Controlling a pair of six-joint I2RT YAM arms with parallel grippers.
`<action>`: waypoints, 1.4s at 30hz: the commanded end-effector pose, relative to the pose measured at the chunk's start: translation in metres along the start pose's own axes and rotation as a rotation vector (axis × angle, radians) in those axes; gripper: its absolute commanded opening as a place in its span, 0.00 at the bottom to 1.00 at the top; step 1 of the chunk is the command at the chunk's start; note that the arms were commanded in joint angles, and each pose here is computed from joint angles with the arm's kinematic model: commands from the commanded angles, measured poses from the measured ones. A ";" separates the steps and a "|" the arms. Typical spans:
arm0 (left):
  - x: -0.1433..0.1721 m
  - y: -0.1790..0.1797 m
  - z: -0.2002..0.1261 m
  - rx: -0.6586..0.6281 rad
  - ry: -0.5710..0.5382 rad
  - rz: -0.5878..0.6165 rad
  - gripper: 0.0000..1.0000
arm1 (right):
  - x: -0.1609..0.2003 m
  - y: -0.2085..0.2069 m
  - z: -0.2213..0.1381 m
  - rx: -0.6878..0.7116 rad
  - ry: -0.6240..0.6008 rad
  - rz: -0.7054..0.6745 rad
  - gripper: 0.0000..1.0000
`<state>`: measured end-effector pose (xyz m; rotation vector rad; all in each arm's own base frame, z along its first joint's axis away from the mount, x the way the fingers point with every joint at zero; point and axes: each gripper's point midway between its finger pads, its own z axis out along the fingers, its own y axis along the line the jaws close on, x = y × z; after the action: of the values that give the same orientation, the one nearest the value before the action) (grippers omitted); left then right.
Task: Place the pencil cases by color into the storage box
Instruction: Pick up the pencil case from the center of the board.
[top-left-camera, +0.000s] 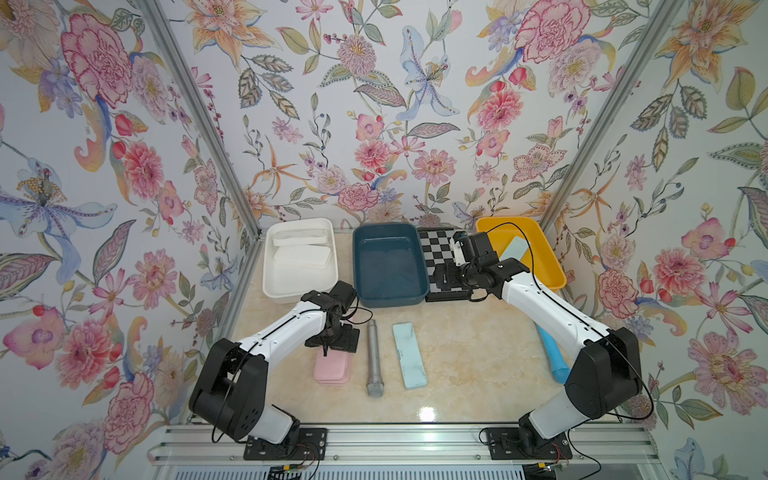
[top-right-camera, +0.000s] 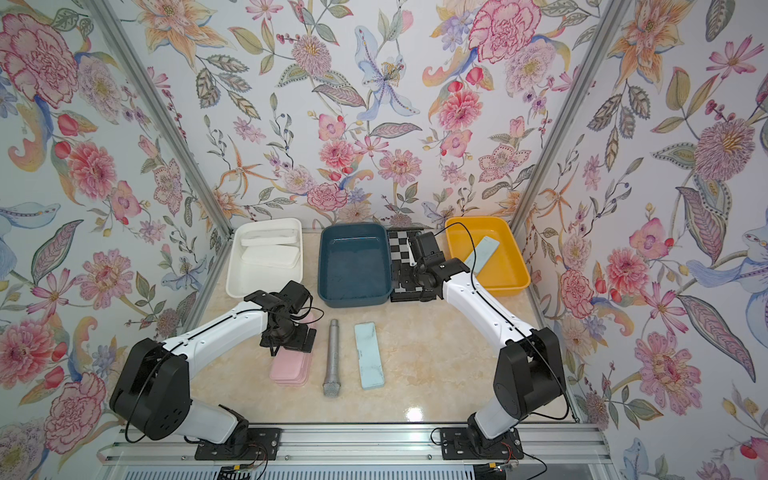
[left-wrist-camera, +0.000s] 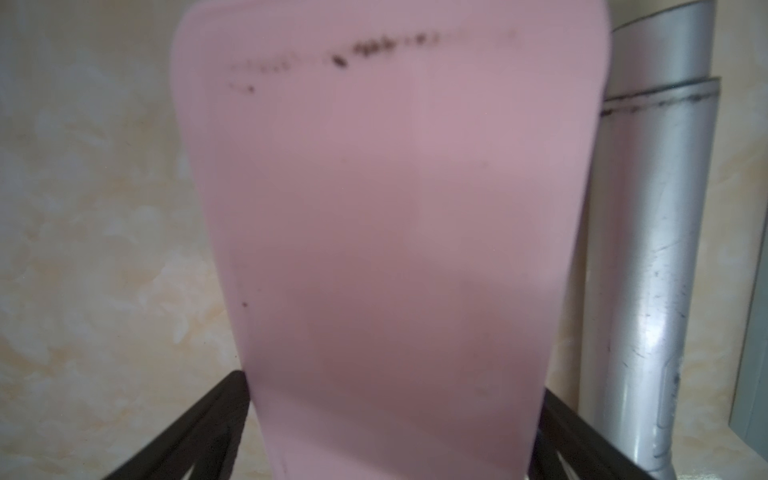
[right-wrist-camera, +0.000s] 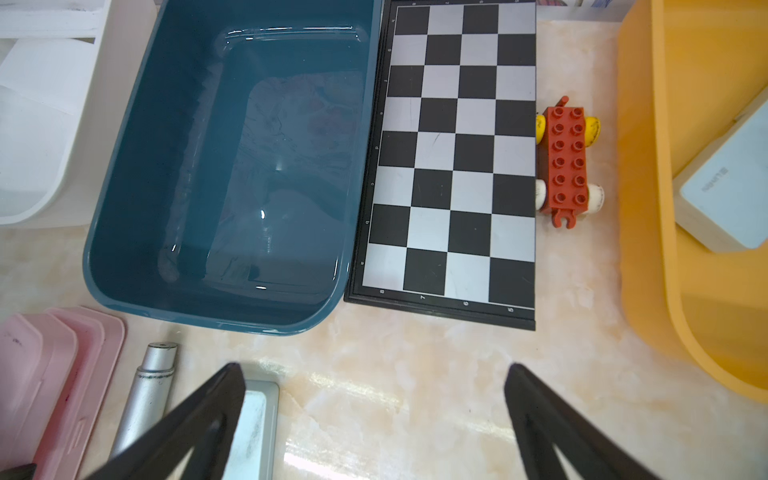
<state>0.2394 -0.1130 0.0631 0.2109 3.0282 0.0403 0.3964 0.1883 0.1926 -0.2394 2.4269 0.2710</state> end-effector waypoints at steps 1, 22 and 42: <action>0.012 -0.003 0.021 -0.006 0.070 -0.002 0.98 | -0.005 0.001 -0.004 -0.017 -0.026 0.012 1.00; 0.005 -0.012 0.022 0.084 0.021 -0.042 0.98 | -0.002 -0.002 0.000 -0.014 -0.017 0.016 1.00; -0.024 -0.012 -0.059 0.028 -0.209 0.090 0.89 | -0.011 0.050 -0.001 -0.260 0.010 0.027 0.99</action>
<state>0.2500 -0.1268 0.1005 0.2339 2.8950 -0.0548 0.3941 0.2125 0.1902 -0.2879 2.4275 0.4338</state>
